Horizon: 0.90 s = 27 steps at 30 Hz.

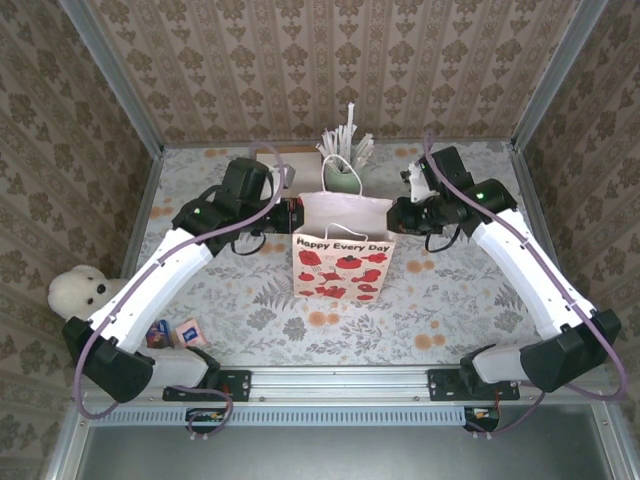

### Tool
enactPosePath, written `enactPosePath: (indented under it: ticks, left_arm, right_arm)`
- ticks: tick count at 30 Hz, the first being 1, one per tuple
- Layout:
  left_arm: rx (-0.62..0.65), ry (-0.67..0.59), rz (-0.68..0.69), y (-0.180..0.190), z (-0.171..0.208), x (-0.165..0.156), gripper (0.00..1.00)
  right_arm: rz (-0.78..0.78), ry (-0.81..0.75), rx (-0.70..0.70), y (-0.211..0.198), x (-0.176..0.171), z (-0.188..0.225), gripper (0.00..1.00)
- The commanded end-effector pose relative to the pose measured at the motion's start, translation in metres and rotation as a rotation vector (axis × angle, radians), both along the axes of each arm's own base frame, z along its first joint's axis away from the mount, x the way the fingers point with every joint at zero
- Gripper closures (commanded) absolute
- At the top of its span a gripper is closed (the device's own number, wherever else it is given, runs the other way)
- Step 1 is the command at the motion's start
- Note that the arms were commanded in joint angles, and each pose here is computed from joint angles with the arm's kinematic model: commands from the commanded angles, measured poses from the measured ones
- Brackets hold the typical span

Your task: Pack the takeout coffee

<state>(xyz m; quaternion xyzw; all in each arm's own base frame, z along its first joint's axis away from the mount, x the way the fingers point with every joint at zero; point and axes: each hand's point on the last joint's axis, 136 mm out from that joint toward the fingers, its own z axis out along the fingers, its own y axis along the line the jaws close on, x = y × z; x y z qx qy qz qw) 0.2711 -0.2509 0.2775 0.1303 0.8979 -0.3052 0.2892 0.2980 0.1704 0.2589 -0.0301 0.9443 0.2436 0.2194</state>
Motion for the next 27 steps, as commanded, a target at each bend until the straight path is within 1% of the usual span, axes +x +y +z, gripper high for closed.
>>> enactPosePath:
  ticks: [1, 3, 4, 7, 9, 11, 13, 16, 19, 20, 22, 24, 25, 26, 27]
  left_arm:
    - [0.016, -0.003, 0.104, 0.019, -0.006, 0.001, 1.0]
    - [0.001, -0.013, 0.128, 0.022, -0.004, 0.0, 1.0]
    - [-0.003, -0.018, 0.141, 0.024, -0.003, 0.0, 1.0]
    - [-0.023, -0.025, 0.207, 0.031, -0.006, 0.003, 1.0]
    - [-0.055, -0.029, 0.25, 0.031, -0.008, 0.006, 1.0]
    - [-0.051, -0.034, 0.295, 0.034, -0.01, 0.008, 1.0]
    - [-0.038, -0.034, 0.321, 0.036, -0.01, 0.009, 1.0]
    - [-0.041, -0.039, 0.334, 0.033, -0.01, 0.008, 1.0]
    - [-0.035, -0.029, 0.336, 0.032, -0.012, 0.005, 1.0]
    - [-0.023, -0.019, 0.333, 0.034, -0.014, 0.003, 0.98]
    - [0.012, -0.005, 0.315, 0.038, -0.017, -0.004, 0.89]
    - [0.026, -0.012, 0.288, 0.042, -0.014, -0.011, 0.78]
    - [0.019, -0.024, 0.265, 0.043, -0.011, -0.014, 0.69]
    - [0.006, -0.033, 0.237, 0.042, -0.007, -0.017, 0.57]
    - [-0.013, -0.044, 0.195, 0.041, -0.003, -0.02, 0.47]
  right_arm:
    - [0.027, -0.092, 0.038, 0.013, 0.024, 0.025, 0.63]
    - [0.019, -0.145, 0.009, 0.011, 0.039, 0.039, 0.54]
    - [0.011, -0.174, -0.013, 0.009, 0.047, 0.045, 0.46]
    - [-0.026, -0.283, -0.053, 0.004, 0.072, 0.063, 0.33]
    - [-0.031, -0.371, -0.047, 0.005, 0.089, 0.075, 0.28]
    - [-0.026, -0.455, -0.04, 0.008, 0.108, 0.085, 0.17]
    - [-0.029, -0.51, -0.049, 0.009, 0.132, 0.09, 0.14]
    - [0.001, -0.523, -0.063, 0.016, 0.168, 0.083, 0.05]
    - [0.045, -0.542, -0.085, 0.025, 0.203, 0.078, 0.03]
    - [0.054, -0.546, -0.088, 0.027, 0.213, 0.076, 0.04]
    - [0.08, -0.554, -0.071, 0.032, 0.233, 0.072, 0.06]
    - [0.094, -0.565, -0.044, 0.035, 0.249, 0.071, 0.09]
    - [0.1, -0.57, -0.024, 0.037, 0.257, 0.071, 0.11]
    - [0.106, -0.575, -0.005, 0.039, 0.263, 0.071, 0.13]
    - [0.113, -0.578, 0.011, 0.041, 0.27, 0.068, 0.16]
